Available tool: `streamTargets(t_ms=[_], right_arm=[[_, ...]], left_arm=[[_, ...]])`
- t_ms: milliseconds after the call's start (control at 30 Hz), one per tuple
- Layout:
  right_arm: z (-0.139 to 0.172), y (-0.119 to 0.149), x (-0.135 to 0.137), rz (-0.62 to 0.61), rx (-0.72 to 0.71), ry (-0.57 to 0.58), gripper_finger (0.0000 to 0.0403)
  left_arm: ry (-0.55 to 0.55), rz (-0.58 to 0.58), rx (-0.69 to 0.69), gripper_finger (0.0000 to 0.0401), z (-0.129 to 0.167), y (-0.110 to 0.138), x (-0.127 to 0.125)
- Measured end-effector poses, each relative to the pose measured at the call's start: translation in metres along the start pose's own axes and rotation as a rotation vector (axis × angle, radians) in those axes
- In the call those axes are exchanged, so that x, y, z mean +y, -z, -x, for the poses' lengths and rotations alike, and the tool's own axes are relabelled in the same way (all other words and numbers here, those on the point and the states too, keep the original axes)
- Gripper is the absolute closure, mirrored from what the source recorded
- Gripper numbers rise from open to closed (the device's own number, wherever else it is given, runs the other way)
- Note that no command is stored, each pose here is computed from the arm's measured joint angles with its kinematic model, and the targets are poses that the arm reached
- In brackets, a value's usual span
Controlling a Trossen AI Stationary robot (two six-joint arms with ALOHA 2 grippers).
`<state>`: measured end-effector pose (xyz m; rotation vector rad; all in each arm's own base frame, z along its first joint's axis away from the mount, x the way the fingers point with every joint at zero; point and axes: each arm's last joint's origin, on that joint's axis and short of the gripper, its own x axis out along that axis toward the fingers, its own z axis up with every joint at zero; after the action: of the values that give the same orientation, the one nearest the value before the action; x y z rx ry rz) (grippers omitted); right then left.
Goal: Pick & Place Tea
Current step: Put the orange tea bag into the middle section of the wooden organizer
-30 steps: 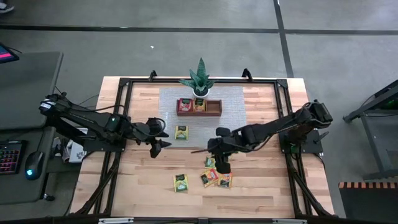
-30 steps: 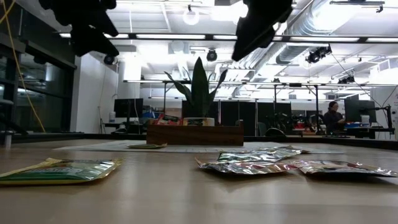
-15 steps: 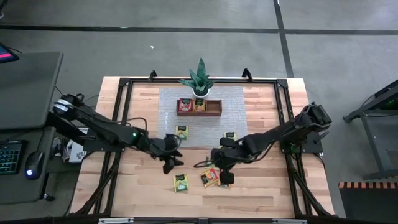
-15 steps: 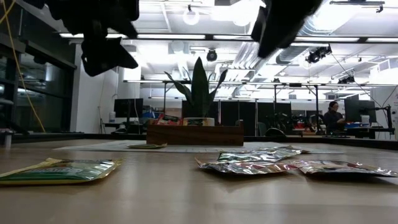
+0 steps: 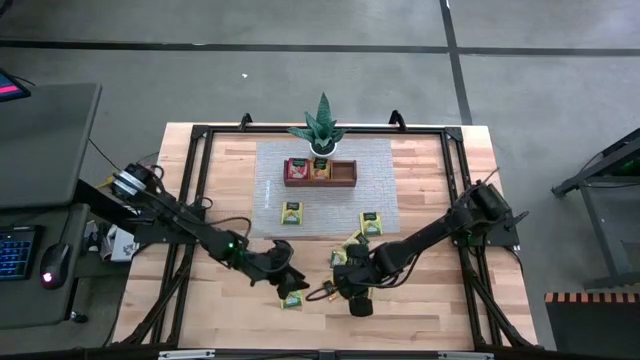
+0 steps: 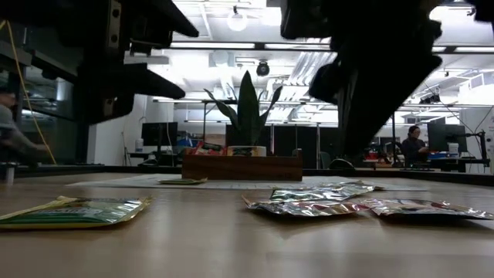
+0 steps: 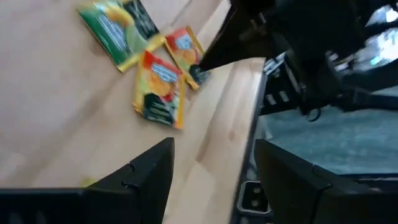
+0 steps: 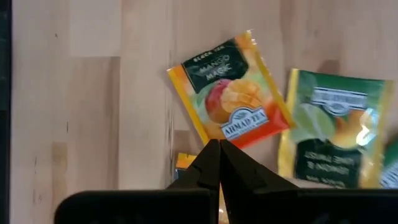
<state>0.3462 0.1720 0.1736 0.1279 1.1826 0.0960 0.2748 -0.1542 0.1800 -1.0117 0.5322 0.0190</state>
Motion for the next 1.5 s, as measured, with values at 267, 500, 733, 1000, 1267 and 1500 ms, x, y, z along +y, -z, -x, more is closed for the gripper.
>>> streamTargets(t_ms=[267, 500, 733, 1000, 1267, 1500], right_arm=[[-0.012, -0.001, 0.003, 0.012, -0.01, -0.017, 0.0403], [-0.02, 0.0, 0.002, 0.038, -0.004, -0.008, 0.0403], [-0.035, 0.004, -0.001, 0.04, 0.028, 0.018, 0.0403], [-0.045, -0.002, -0.007, -0.101, 0.008, 0.01, 0.0403], [-0.048, -0.014, -0.018, -0.212, -0.075, 0.003, 0.0403], [-0.049, -0.019, -0.023, -0.264, -0.111, 0.002, 0.0403]], left_arm=[[0.008, 0.225, 0.012, 0.0181, -0.018, 0.013, 0.007], [0.005, 0.353, 0.016, 0.0181, -0.026, 0.014, 0.003], [0.002, 0.355, 0.028, 0.0181, -0.033, 0.016, 0.001], [-0.069, 0.377, 0.022, 0.0181, -0.032, 0.017, 0.007], [-0.188, 0.412, 0.002, 0.0181, -0.032, 0.018, 0.018], [-0.25, 0.426, -0.038, 0.0181, -0.034, 0.005, 0.029]])
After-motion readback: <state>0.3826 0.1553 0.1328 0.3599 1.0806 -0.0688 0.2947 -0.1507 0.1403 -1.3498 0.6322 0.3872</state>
